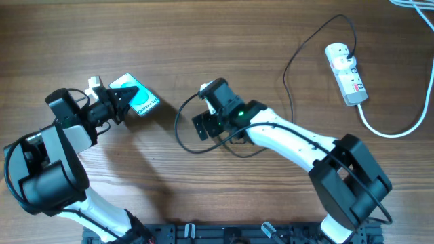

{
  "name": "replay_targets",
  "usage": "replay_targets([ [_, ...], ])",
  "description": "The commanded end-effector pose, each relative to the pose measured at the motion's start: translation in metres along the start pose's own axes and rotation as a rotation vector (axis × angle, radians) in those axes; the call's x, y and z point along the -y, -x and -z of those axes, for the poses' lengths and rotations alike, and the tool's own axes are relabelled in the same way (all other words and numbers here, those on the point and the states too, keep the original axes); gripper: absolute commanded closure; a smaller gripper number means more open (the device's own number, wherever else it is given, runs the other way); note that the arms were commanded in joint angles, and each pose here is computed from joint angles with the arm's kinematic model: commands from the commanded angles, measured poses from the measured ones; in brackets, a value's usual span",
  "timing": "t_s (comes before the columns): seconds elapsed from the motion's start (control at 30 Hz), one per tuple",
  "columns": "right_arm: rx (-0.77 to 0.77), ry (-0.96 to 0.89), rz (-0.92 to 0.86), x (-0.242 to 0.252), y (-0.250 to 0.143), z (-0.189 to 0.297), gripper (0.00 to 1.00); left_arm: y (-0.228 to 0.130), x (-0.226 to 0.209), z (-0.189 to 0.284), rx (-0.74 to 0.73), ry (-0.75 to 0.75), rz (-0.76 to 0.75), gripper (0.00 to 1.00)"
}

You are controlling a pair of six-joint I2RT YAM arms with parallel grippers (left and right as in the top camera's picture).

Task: Plug charger to phone and switch on socket
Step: 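Grasp the cable plug with the right gripper and lift it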

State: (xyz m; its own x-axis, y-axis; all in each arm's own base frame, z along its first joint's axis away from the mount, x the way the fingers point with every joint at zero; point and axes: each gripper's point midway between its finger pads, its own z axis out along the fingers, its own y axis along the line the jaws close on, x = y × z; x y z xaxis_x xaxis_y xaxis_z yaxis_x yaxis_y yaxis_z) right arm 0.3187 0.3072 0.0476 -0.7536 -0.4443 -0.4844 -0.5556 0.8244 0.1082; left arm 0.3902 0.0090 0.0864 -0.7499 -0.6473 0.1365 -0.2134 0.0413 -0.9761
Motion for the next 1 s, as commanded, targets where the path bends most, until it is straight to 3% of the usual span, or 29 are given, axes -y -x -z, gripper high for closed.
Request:
replay_targets([
  [0.0,-0.014,-0.128,0.177,0.003,-0.009,-0.009,0.00,-0.003,0.005,0.000,-0.033,-0.023,-0.033,0.96],
  [0.13,-0.060,-0.134,0.183,0.005,-0.022,-0.029,0.03,-0.004,0.006,0.000,-0.043,-0.028,-0.033,0.96],
  [0.37,-0.086,-0.139,0.190,0.008,-0.033,-0.051,0.43,-0.005,0.006,0.000,-0.046,-0.029,-0.033,0.96],
  [0.47,-0.084,-0.130,0.192,0.006,-0.033,-0.055,0.55,-0.005,0.006,0.000,-0.046,-0.029,-0.033,0.96],
  [0.63,-0.124,-0.088,0.187,0.000,-0.043,-0.056,0.66,-0.005,0.006,0.000,-0.046,-0.030,-0.033,0.96],
  [0.83,-0.149,-0.080,0.178,0.000,-0.049,-0.055,0.96,-0.005,0.006,0.000,-0.050,-0.031,-0.025,0.96],
  [0.97,-0.171,-0.056,0.162,-0.004,-0.053,-0.054,0.96,-0.006,0.006,0.000,-0.050,-0.031,-0.025,0.96],
])
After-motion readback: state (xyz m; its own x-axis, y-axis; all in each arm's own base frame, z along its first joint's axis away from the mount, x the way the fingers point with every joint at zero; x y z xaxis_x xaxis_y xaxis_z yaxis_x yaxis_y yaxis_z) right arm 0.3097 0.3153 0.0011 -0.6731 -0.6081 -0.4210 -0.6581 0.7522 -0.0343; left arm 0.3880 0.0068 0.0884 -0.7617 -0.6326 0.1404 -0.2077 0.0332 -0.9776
